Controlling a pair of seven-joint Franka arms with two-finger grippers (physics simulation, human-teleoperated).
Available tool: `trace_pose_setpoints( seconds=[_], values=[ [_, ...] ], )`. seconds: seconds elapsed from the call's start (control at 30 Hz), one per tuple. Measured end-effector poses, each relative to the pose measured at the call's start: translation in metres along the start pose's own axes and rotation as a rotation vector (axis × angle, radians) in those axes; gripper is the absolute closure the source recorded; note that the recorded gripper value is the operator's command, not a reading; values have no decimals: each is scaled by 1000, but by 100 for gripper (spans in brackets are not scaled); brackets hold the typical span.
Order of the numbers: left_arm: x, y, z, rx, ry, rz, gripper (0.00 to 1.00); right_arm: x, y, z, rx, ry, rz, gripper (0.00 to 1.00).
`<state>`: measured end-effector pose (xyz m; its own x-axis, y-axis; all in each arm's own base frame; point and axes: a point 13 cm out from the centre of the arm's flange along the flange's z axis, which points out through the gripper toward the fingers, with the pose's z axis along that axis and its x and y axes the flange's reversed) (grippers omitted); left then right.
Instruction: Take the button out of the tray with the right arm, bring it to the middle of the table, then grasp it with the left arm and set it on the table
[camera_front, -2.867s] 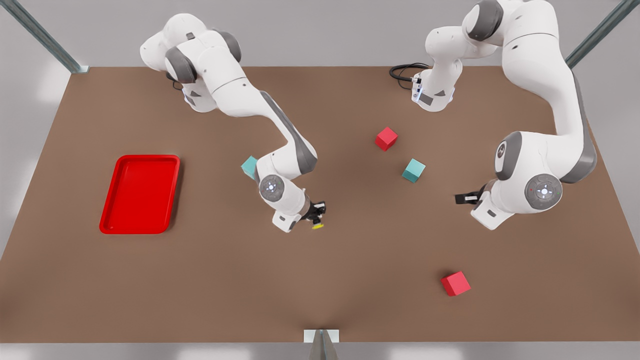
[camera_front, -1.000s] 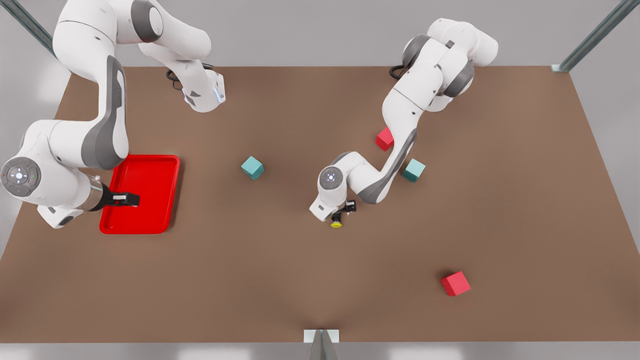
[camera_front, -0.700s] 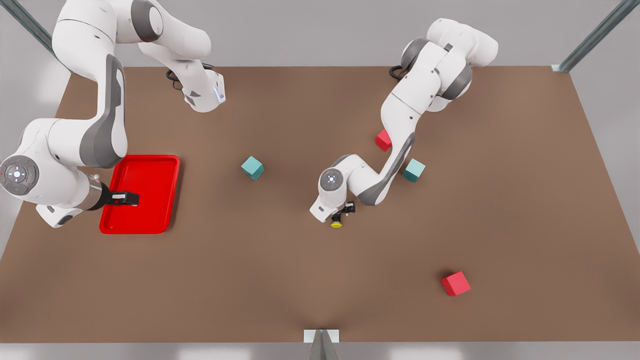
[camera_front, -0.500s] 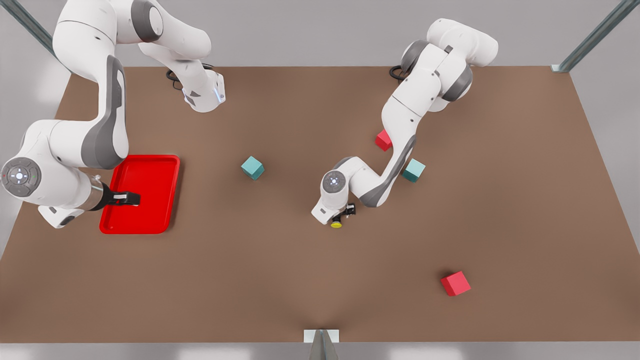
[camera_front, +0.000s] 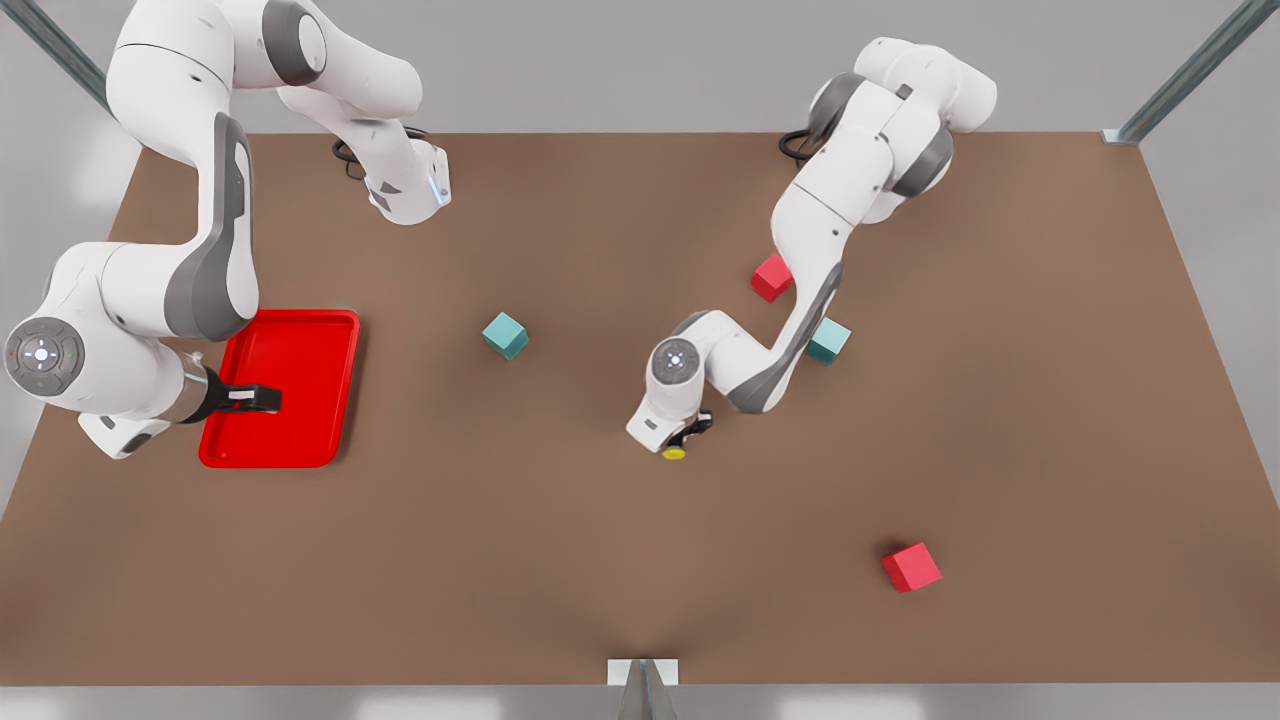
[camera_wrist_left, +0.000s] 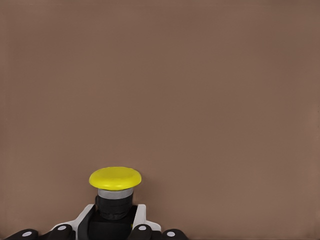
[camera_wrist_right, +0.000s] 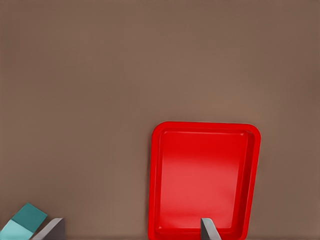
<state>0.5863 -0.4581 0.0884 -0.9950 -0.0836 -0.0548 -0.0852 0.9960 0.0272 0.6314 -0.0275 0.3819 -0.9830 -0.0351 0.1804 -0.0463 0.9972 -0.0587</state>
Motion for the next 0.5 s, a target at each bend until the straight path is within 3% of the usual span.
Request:
trace_pose_setpoints(
  seconds=[0.27, 0.5],
  values=[
    [-49, 8, -110, 76, -72, -279, 53, -1, 0, 1, 0, 0, -1, 0],
    [-78, 63, -87, -257, -438, -476, 53, -2, -1, -4, -7, -13, 4, 0]
  ],
)
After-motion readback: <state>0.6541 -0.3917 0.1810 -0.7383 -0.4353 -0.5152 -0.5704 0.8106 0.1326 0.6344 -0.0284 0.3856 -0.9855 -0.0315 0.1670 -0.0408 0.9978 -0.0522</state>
